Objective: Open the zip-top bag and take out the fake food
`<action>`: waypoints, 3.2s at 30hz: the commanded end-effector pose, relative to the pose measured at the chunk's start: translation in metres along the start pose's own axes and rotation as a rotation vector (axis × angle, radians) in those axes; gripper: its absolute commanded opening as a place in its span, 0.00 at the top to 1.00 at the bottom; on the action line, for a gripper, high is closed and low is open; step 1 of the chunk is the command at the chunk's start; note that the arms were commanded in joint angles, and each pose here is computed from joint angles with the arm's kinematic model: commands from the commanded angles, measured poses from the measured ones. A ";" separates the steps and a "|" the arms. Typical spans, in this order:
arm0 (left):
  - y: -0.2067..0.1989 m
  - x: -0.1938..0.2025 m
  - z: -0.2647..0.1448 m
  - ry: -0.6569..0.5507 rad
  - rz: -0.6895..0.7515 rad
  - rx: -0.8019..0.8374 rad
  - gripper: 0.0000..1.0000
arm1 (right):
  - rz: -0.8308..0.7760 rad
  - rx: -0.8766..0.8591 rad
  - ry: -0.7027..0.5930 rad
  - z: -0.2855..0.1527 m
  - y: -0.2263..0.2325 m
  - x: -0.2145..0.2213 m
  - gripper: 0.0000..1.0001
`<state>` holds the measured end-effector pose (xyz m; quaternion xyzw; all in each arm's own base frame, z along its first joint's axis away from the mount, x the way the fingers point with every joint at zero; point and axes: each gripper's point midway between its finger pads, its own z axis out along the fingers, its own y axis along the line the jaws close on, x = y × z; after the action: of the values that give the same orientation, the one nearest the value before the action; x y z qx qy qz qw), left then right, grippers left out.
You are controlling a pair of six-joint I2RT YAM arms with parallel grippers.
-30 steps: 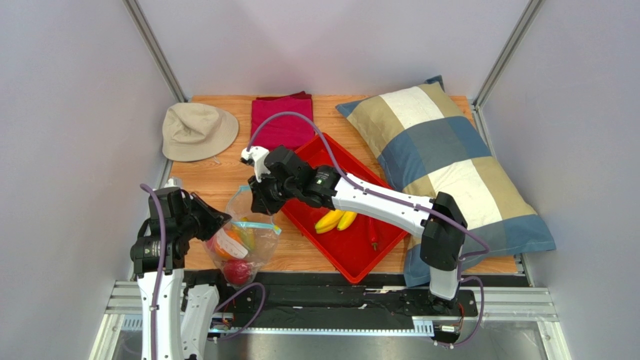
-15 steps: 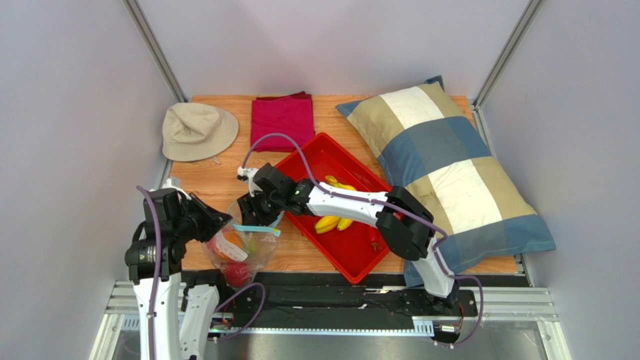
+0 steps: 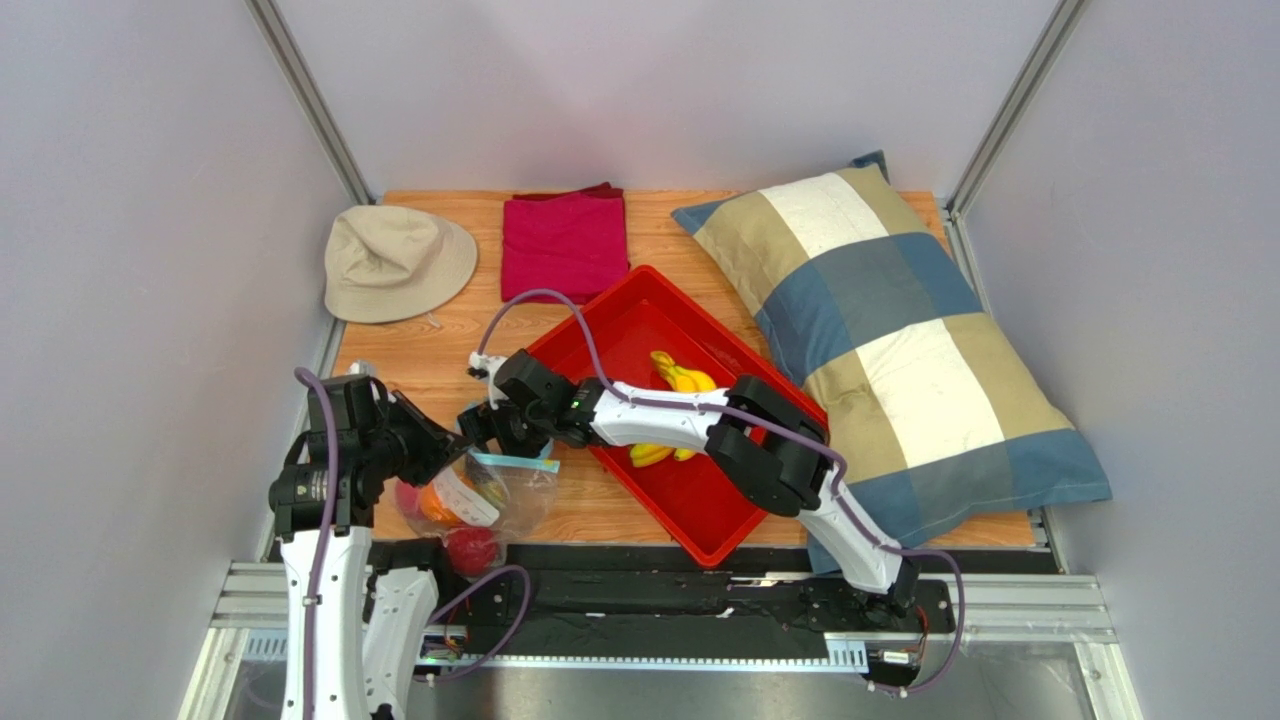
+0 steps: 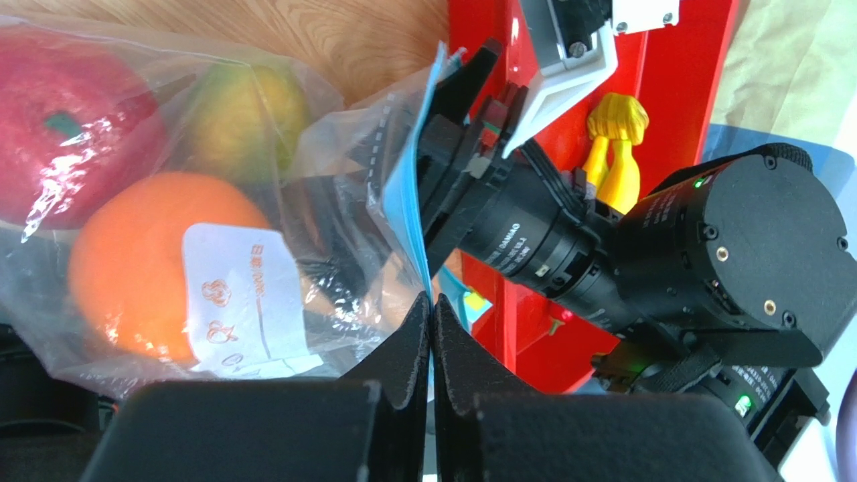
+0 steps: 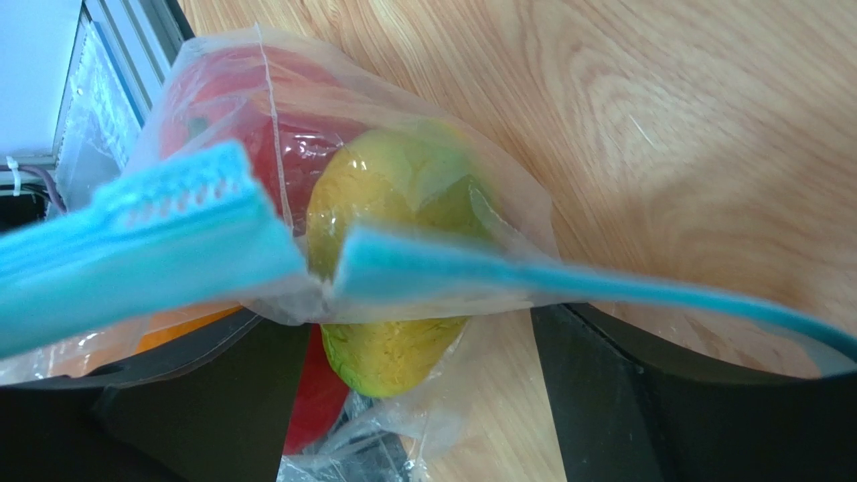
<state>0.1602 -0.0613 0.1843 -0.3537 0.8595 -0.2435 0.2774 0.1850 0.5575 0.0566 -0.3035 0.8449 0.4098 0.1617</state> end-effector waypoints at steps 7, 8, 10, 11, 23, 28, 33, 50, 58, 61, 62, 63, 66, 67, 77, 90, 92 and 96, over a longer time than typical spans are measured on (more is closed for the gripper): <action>0.013 0.005 0.008 -0.004 0.008 -0.021 1.00 | -0.035 0.087 0.065 0.039 -0.014 0.022 0.15; 0.016 0.006 0.009 -0.004 0.008 -0.029 1.00 | -0.038 0.082 0.074 0.042 -0.014 0.025 0.17; 0.020 0.009 0.010 0.002 0.010 -0.037 1.00 | -0.049 0.089 0.079 0.042 -0.014 0.026 0.23; 0.021 0.010 0.010 0.000 0.010 -0.041 1.00 | -0.068 0.107 0.078 0.039 -0.017 0.026 0.33; 0.015 -0.007 -0.009 -0.092 0.065 -0.049 1.00 | -0.294 0.033 0.020 -0.078 0.040 -0.027 0.82; 0.007 -0.012 -0.012 -0.113 0.062 -0.023 1.00 | -0.266 0.003 -0.003 -0.110 0.044 -0.039 0.77; 0.000 -0.012 -0.011 -0.102 0.048 0.009 1.00 | -0.206 -0.040 -0.001 -0.123 0.041 -0.044 0.63; 0.007 0.005 0.012 -0.004 -0.013 0.023 1.00 | 0.040 -0.133 0.135 -0.084 0.019 -0.025 0.27; 0.003 0.002 0.012 -0.017 -0.013 0.032 1.00 | -0.098 0.011 0.140 -0.112 0.017 -0.026 0.06; 0.003 0.002 0.013 -0.017 -0.015 0.034 1.00 | -0.163 0.041 0.131 -0.118 0.024 -0.029 0.12; 0.004 0.002 0.014 -0.015 -0.017 0.032 1.00 | -0.180 0.048 0.124 -0.118 0.025 -0.029 0.16; 0.004 0.003 0.014 -0.013 -0.018 0.034 1.00 | -0.188 0.046 0.130 -0.118 0.027 -0.026 0.19; 0.003 0.003 0.013 -0.015 -0.017 0.040 1.00 | -0.216 0.044 0.144 -0.109 0.032 -0.019 0.22; 0.003 0.003 0.012 -0.015 -0.015 0.042 1.00 | -0.223 0.047 0.148 -0.109 0.033 -0.017 0.19; 0.004 0.004 0.008 -0.016 0.000 0.034 1.00 | -0.340 0.186 0.065 -0.133 0.041 -0.042 0.02; 0.000 0.003 0.007 -0.016 0.003 0.047 1.00 | -0.304 0.080 0.043 -0.138 0.066 -0.041 0.30; 0.000 0.003 0.008 -0.015 0.001 0.050 1.00 | -0.301 0.068 0.043 -0.132 0.065 -0.042 0.33; -0.002 0.002 0.007 -0.017 0.000 0.057 1.00 | -0.287 0.063 0.082 -0.113 0.056 -0.032 0.31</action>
<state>0.1596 -0.0637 0.1683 -0.3569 0.8553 -0.2518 0.2787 0.1709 0.4911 0.1693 -0.4281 0.8266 0.3155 0.1841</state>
